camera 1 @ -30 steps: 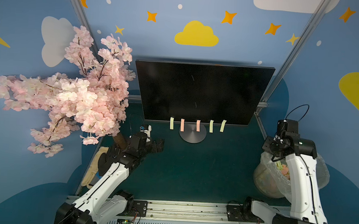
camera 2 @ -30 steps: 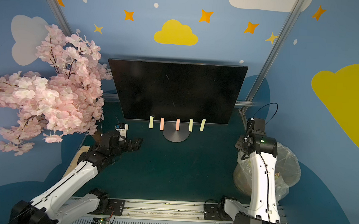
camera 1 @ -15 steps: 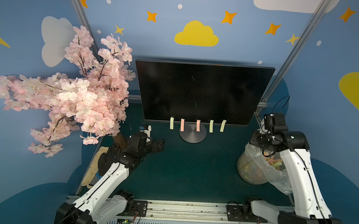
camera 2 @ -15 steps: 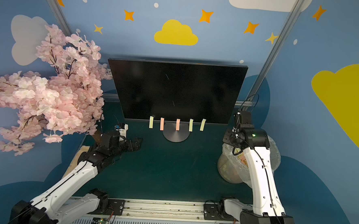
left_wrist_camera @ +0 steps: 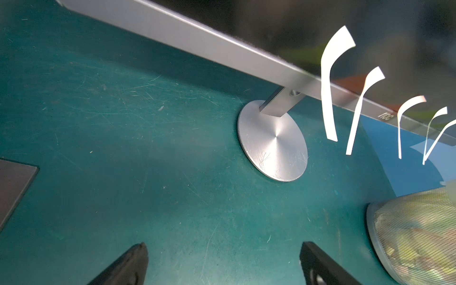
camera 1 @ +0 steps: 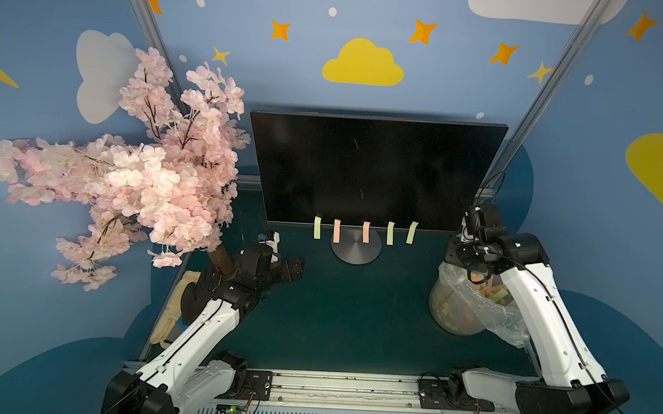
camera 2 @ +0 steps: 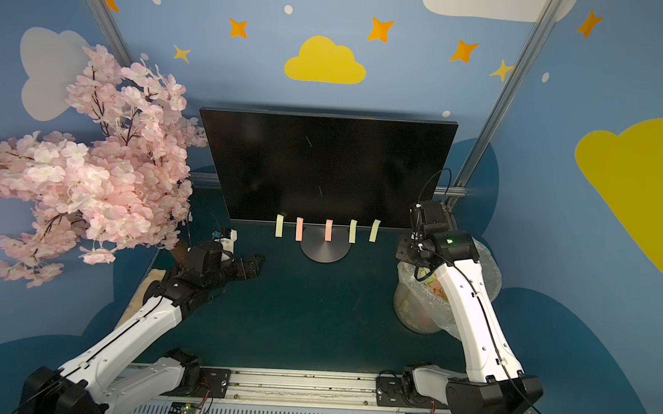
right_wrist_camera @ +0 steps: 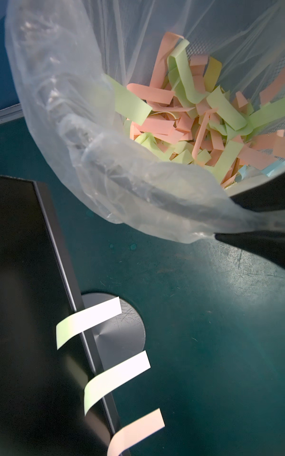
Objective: Remove the sticky note from the monitor
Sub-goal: Move the trash bin to the center of the board.
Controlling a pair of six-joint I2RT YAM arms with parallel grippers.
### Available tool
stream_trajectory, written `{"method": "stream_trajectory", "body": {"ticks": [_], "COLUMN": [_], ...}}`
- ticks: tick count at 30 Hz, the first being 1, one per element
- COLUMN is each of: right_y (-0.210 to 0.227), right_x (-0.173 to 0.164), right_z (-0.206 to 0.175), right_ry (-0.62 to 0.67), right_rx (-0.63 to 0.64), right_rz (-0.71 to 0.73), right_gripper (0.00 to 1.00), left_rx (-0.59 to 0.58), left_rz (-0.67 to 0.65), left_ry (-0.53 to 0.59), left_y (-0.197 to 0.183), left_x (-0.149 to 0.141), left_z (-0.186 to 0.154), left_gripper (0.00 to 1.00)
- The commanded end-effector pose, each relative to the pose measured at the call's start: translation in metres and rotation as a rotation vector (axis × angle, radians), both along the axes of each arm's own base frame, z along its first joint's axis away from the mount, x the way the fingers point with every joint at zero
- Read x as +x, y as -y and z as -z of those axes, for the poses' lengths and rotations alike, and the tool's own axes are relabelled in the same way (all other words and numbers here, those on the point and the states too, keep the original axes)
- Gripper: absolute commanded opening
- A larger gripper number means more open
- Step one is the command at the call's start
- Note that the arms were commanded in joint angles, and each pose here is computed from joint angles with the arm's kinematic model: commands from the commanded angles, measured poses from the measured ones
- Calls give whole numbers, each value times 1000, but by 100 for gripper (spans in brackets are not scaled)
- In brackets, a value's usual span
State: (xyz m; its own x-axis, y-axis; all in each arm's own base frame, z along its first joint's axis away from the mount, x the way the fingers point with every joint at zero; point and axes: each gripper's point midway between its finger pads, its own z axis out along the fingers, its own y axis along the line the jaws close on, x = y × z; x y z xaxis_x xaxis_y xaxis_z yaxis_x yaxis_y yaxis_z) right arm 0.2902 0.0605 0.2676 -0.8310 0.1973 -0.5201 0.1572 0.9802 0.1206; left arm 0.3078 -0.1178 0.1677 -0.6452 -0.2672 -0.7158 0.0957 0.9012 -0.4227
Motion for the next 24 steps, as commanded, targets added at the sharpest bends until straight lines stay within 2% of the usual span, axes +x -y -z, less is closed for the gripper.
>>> {"method": "stream_trajectory", "body": {"ticks": [1, 3, 5, 7, 10, 16, 21, 24], "right_y": [-26, -29, -29, -29, -27, -27, -24, -22], "right_x": [18, 18, 17, 16, 16, 15, 14, 12], "right_z": [-20, -19, -16, -14, -14, -23, -39, -55], "right_ry": [100, 98, 93, 90, 93, 121, 165, 214], "right_rx": [89, 84, 76, 70, 63, 70, 67, 70], "right_rz": [-40, -49, -51, -52, -46, -47, -48, -45], "right_gripper": [0, 0, 5, 15, 36, 56, 83, 87], "left_rx": [-22, -27, -31, -35, -45, -63, -85, -114], "left_rz": [9, 12, 15, 18, 19, 40, 52, 48], "left_ry": [1, -4, -7, -9, -13, -31, -49, -53], "left_y": [4, 5, 6, 7, 8, 13, 17, 19], "left_x": [1, 1, 1, 1, 0, -1, -2, -3], "left_z": [0, 0, 0, 0, 0, -1, -3, -5], "left_gripper": [100, 100, 100, 100, 100, 100, 100, 100]}}
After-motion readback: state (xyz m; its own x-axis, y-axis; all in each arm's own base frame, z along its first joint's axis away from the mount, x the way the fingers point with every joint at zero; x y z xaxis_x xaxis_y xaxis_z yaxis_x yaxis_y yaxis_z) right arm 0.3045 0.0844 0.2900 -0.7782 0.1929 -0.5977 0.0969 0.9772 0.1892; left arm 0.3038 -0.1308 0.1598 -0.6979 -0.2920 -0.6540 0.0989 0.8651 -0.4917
